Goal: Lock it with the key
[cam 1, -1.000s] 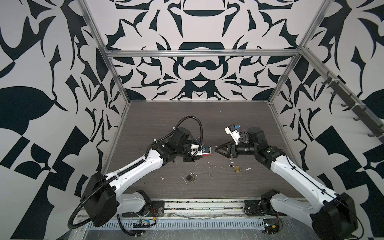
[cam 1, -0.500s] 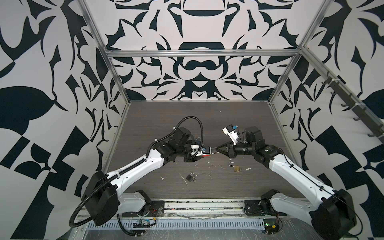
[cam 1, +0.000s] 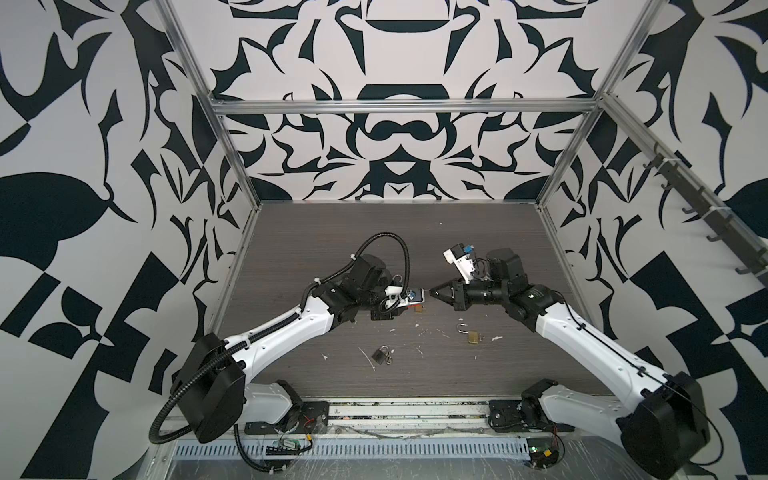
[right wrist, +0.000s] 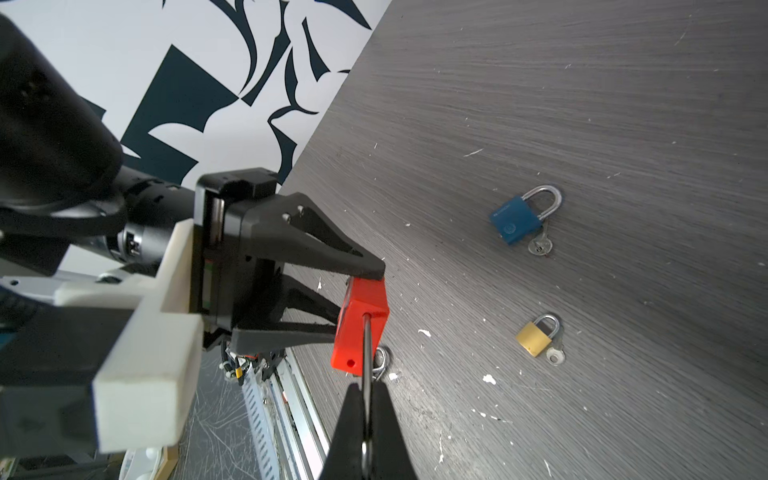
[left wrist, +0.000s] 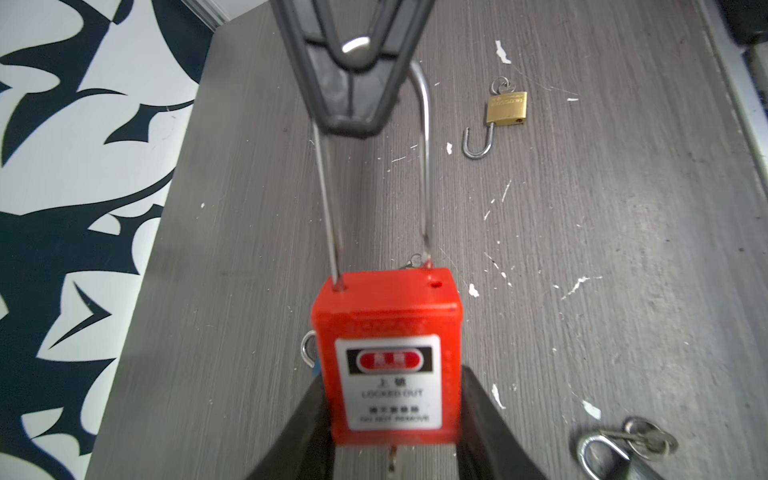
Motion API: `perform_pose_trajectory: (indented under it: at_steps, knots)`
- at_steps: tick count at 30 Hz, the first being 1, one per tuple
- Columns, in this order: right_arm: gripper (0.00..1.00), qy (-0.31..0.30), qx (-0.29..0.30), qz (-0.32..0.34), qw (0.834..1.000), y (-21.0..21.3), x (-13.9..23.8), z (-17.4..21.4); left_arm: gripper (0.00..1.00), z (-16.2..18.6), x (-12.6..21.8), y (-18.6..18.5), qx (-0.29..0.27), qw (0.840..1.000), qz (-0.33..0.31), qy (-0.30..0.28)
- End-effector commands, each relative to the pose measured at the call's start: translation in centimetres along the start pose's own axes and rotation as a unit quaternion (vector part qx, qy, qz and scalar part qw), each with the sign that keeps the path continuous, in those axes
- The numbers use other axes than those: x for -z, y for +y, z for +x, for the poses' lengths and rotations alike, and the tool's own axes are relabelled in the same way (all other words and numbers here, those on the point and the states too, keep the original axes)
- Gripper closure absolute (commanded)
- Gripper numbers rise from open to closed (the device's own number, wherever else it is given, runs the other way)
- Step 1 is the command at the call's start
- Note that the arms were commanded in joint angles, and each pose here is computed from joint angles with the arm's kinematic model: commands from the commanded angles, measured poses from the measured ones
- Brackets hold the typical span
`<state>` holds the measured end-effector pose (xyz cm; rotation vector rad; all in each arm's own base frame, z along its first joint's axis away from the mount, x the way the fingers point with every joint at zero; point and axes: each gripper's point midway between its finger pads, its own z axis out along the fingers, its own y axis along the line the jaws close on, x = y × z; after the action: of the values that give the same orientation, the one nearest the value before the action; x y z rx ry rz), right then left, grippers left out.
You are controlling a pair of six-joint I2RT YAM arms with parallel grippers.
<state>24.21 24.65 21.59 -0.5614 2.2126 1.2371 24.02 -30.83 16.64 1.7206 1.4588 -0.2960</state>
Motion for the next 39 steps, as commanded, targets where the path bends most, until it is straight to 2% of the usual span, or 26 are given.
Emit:
perform_pose_trajectory:
  at_steps: [1, 10, 26, 35, 39]
  knots:
    - [1.00, 0.003, -0.004, -0.021, 1.000, 1.6, 0.1, -1.0, 0.84, -1.9, 0.4, 2.5, -0.020, 0.996, -0.074, -0.036]
    - [1.00, 0.027, -0.052, -0.031, 0.998, 1.1, -1.0, -0.8, 0.88, -3.1, 0.7, 4.1, -0.034, 0.988, -0.140, -0.051]
    - [1.00, 0.031, -0.073, -0.026, 0.997, -0.5, -2.3, 0.2, 0.89, -7.7, 1.8, 3.6, -0.001, 0.985, -0.104, -0.134]
    - [1.00, 0.002, -0.056, -0.002, 0.998, -0.6, -1.5, -1.2, 0.93, -5.8, 0.3, 2.6, 0.035, 0.988, -0.094, -0.117]
    - [0.95, -0.030, -0.048, 0.023, 0.998, -0.9, -0.2, -2.6, 1.00, -4.3, -0.5, 1.9, 0.063, 0.988, -0.091, -0.103]
